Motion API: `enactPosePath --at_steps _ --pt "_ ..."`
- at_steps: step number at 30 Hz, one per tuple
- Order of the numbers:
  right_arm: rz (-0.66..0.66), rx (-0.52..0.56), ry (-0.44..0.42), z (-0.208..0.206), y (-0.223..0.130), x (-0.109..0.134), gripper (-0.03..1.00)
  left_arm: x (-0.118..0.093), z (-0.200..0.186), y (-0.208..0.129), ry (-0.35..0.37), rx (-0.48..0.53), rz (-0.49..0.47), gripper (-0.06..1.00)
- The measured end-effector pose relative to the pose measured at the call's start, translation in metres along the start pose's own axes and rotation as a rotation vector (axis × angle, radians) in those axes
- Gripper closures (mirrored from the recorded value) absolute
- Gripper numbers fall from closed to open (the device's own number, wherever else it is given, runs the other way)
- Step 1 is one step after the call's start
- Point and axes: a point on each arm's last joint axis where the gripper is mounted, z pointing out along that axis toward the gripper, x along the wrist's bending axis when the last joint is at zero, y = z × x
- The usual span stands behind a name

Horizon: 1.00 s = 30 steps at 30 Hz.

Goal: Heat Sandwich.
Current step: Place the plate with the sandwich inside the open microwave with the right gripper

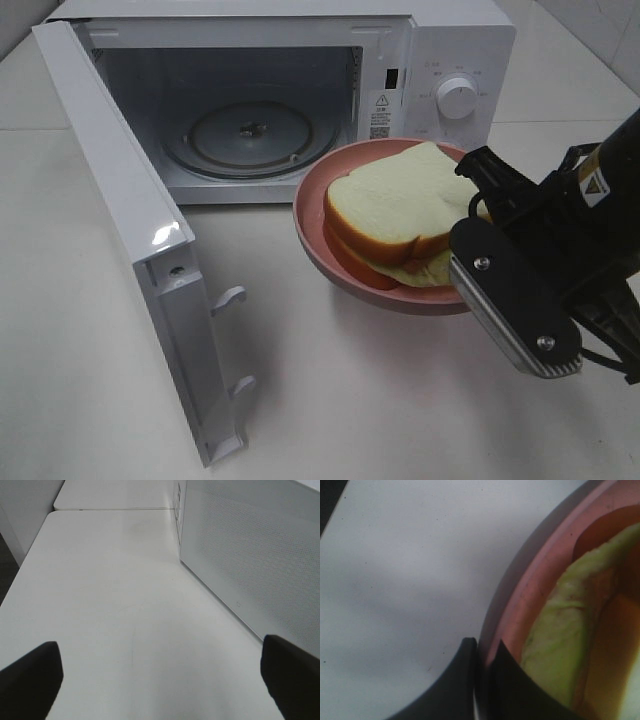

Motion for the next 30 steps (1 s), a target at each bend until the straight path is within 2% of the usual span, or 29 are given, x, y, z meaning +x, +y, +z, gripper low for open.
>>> enactPosePath --at_steps 5,22,30 --pt "-0.036 -0.011 0.023 0.008 0.010 -0.006 0.92 0.000 0.000 0.000 0.000 0.000 0.000 -0.05" --pt "-0.066 -0.026 0.001 0.029 0.027 -0.060 0.92 0.000 0.000 0.000 0.000 0.000 0.000 -0.05" --pt "-0.064 -0.027 -0.012 0.035 0.030 -0.077 0.92 0.000 0.000 0.000 0.000 0.000 0.000 -0.05"
